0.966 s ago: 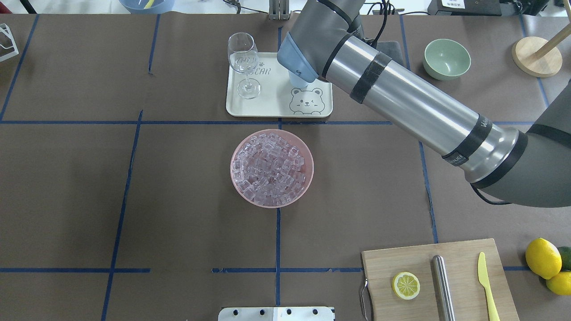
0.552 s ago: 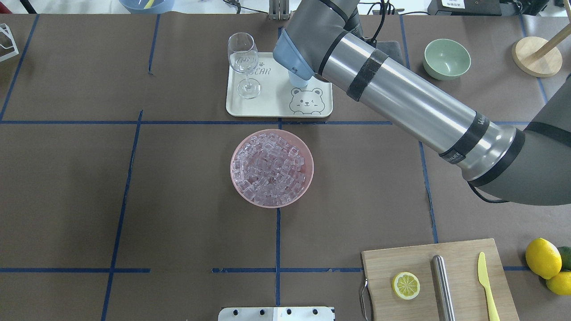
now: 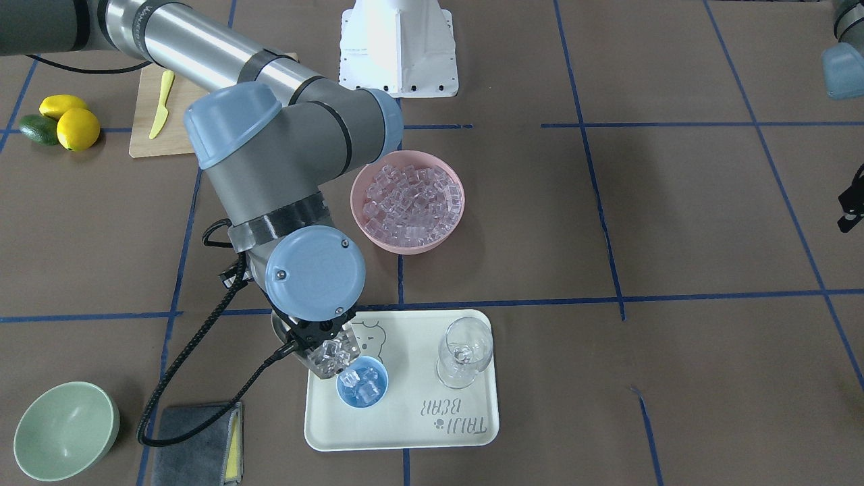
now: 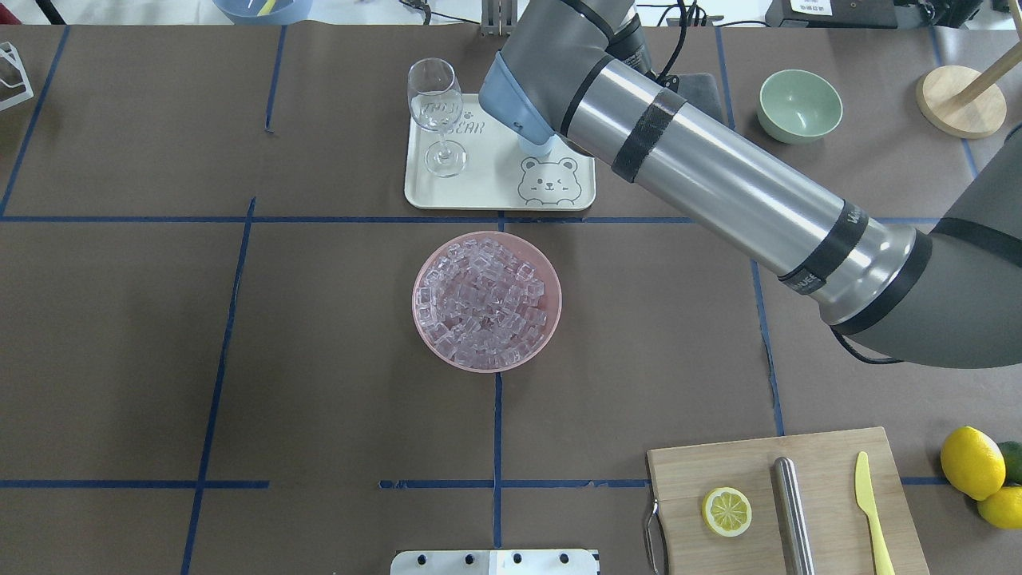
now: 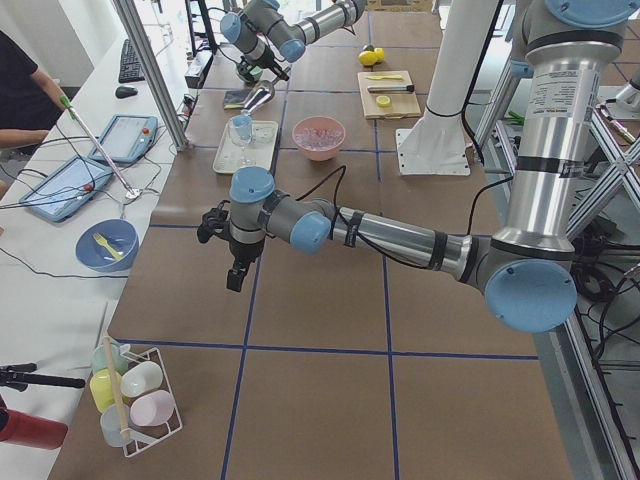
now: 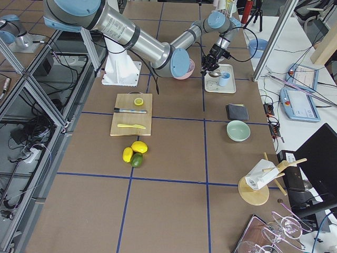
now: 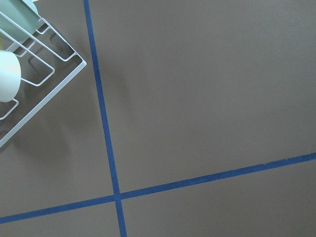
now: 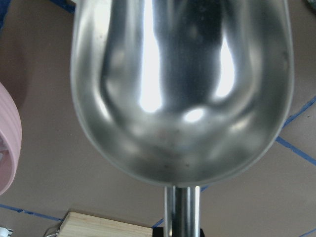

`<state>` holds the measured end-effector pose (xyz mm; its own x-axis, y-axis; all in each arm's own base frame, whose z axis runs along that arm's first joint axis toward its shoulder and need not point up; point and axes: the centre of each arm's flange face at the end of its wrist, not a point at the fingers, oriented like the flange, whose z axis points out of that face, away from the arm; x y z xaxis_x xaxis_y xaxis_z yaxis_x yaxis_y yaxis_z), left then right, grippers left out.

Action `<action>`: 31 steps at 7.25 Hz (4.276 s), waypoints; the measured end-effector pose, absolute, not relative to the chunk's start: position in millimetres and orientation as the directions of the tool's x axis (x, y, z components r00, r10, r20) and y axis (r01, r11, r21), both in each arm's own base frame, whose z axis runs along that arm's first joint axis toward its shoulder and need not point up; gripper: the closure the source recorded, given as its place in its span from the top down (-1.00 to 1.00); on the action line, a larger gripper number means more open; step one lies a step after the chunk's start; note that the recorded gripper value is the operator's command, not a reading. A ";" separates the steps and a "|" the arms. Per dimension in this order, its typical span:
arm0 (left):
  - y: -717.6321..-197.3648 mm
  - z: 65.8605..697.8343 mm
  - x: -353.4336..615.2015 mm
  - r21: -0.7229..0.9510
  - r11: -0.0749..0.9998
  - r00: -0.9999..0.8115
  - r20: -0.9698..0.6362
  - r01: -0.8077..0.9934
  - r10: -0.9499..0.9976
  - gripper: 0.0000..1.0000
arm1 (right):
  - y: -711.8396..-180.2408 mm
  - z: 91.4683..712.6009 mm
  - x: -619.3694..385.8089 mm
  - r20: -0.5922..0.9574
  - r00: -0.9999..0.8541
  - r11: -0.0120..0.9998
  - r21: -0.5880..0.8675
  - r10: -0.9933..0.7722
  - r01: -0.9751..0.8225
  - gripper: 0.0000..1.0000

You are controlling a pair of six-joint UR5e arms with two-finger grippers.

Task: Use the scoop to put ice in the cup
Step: 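Tilt the scoop over the blue cup to pour the ice in, then carry the empty scoop back to its spot near the right arm, then lower the scoop onto the table and open the right gripper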

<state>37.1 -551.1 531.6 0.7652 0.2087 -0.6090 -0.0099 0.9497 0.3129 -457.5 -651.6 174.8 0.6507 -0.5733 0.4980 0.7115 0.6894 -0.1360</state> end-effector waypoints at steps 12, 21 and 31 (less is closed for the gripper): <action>-555.8 528.5 37.8 0.301 0.954 0.765 -0.613 -0.004 0.196 1.00 | -558.3 312.2 -260.1 0.539 0.809 0.938 -0.094 -0.233 0.333 -1.00; -558.5 525.0 40.1 0.291 0.957 0.766 -0.615 -0.002 0.189 1.00 | -402.6 503.9 -244.4 0.609 0.791 0.967 -0.230 0.057 0.107 -1.00; -558.2 526.5 39.9 0.290 0.957 0.767 -0.614 -0.003 0.189 1.00 | -375.1 518.3 -293.4 0.601 0.799 0.944 -0.258 -0.012 0.208 0.99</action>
<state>39.9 -558.2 526.5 0.7668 0.1886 -0.6136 -0.0030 0.9569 0.2904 -293.4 -375.1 518.3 0.7989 -0.0117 0.6014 0.2077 0.9437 -0.2576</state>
